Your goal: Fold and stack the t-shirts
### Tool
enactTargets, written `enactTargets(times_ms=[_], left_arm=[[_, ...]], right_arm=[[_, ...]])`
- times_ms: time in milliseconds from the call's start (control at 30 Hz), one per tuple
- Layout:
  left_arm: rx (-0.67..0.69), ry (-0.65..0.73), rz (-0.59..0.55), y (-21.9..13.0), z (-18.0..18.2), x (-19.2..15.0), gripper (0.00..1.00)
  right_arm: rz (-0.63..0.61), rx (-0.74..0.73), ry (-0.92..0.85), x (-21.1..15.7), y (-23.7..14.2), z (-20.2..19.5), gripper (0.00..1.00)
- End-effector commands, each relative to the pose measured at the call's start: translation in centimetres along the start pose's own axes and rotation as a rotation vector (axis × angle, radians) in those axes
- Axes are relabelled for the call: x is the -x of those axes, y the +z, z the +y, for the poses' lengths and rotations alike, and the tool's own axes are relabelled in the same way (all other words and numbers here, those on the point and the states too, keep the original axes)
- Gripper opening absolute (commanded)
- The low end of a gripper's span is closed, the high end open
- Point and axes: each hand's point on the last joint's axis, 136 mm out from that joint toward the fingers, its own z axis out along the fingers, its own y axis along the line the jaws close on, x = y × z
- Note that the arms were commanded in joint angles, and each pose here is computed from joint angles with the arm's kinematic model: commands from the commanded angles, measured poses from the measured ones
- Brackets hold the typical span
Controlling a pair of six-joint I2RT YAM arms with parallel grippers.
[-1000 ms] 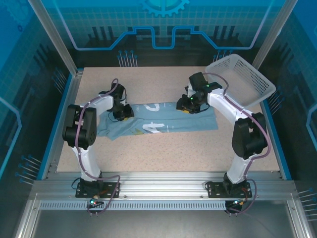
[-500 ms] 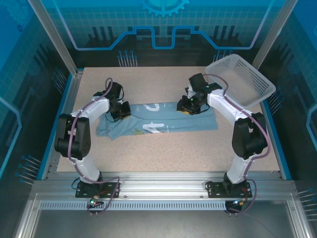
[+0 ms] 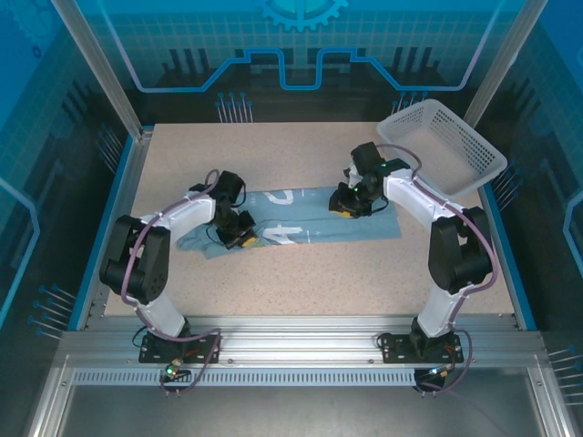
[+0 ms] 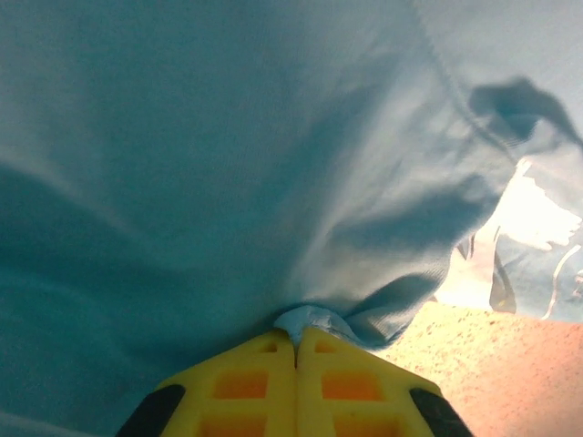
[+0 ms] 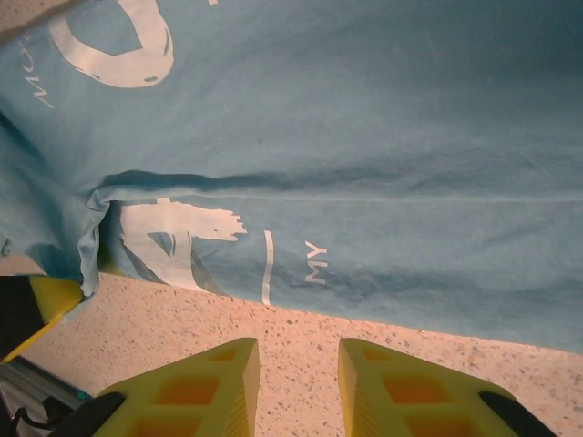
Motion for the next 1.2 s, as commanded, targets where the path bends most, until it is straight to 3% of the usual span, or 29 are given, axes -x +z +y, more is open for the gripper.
enactTargets(times_ms=[0,133,233,333,467,600,700,867,1167], left_arm=[[-0.058,-0.082,0.096,0.6,-1.1,-2.7,0.21],[-0.086,-0.11,0.136,-0.3,-1.9,-3.7,0.33],[-0.1,-0.094,0.07,-2.6,-2.2,-2.2,0.41],[-0.094,-0.099,-0.006,-3.8,-1.5,0.4,0.4],[-0.112,-0.075,-0.043,-3.3,-2.4,3.0,0.29],[-0.105,-0.113,-0.152,-5.1,-1.7,7.4,0.28],[-0.125,-0.164,-0.242,-7.5,0.0,12.1,0.36],[-0.064,-0.161,-0.288,-9.0,3.9,17.5,0.43],[-0.034,-0.036,-0.292,-6.5,5.9,21.8,0.45]], right_arm=[[0.0,0.025,0.008,-0.1,-0.7,0.0,0.29],[0.006,0.02,0.031,0.0,-0.6,-0.6,0.29],[0.006,0.02,0.033,0.0,-0.6,-0.7,0.29],[0.006,0.024,0.03,0.0,-0.5,-0.5,0.29],[0.012,0.029,0.022,-0.1,-0.3,0.0,0.28],[0.007,0.035,-0.003,-0.2,-0.2,1.1,0.28],[0.005,0.023,-0.022,-0.1,0.4,1.5,0.28],[-0.013,-0.002,-0.019,1.2,1.3,1.2,0.28],[0.011,-0.025,0.002,2.8,2.5,-0.1,0.29]])
